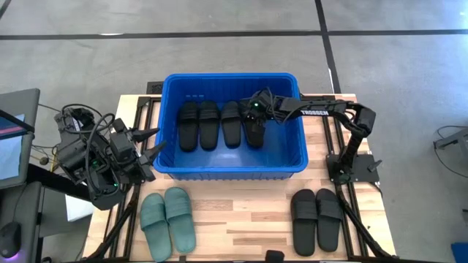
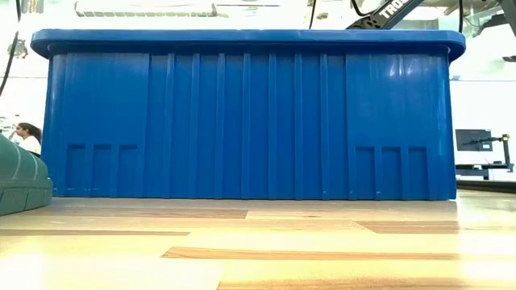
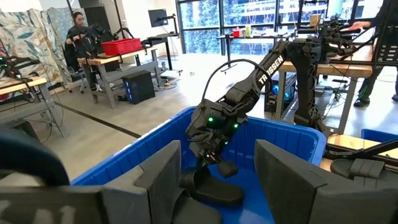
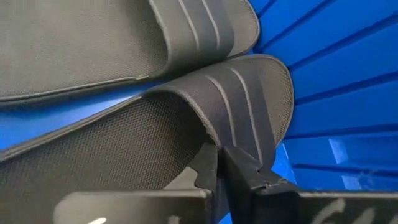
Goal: Pick and place slides into bin
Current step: Put the black slide into the blue bin
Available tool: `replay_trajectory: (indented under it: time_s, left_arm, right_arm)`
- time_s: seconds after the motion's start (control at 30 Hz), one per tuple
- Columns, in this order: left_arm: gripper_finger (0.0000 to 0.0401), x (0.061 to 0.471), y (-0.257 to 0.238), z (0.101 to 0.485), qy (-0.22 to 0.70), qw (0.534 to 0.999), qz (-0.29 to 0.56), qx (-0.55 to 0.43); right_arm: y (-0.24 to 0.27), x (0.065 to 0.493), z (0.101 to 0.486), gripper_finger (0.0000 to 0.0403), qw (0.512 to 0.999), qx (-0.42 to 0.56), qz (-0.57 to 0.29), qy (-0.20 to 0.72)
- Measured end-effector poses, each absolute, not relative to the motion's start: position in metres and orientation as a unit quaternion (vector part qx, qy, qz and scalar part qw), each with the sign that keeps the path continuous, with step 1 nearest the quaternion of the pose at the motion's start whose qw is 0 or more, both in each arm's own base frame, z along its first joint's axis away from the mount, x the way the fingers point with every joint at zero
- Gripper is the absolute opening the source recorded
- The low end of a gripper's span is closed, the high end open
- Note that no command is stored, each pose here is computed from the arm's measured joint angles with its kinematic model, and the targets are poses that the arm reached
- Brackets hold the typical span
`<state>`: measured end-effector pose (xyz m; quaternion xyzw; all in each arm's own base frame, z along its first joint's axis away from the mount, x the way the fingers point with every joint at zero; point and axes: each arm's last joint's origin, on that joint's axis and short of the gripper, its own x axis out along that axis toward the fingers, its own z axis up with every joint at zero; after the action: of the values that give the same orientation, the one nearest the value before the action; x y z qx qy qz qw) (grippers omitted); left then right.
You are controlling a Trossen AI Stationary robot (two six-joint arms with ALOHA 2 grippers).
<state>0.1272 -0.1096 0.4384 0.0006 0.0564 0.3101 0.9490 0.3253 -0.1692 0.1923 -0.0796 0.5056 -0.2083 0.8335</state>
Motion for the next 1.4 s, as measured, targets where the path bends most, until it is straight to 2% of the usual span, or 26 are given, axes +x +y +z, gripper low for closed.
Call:
replay_trajectory:
  time_s: [0.6,1.4]
  left_arm:
    - [0.0192,0.127,-0.11,0.437,0.072,0.951,0.302,-0.004]
    - [0.0192,0.128,-0.111,0.437,0.074,0.951,0.301,-0.003]
  right_arm:
    - [-0.153,0.33,0.191,0.0001,0.824,-0.05,-0.245,0.508]
    - [-0.153,0.336,0.193,0.0008,0.843,-0.072,-0.22,0.486]
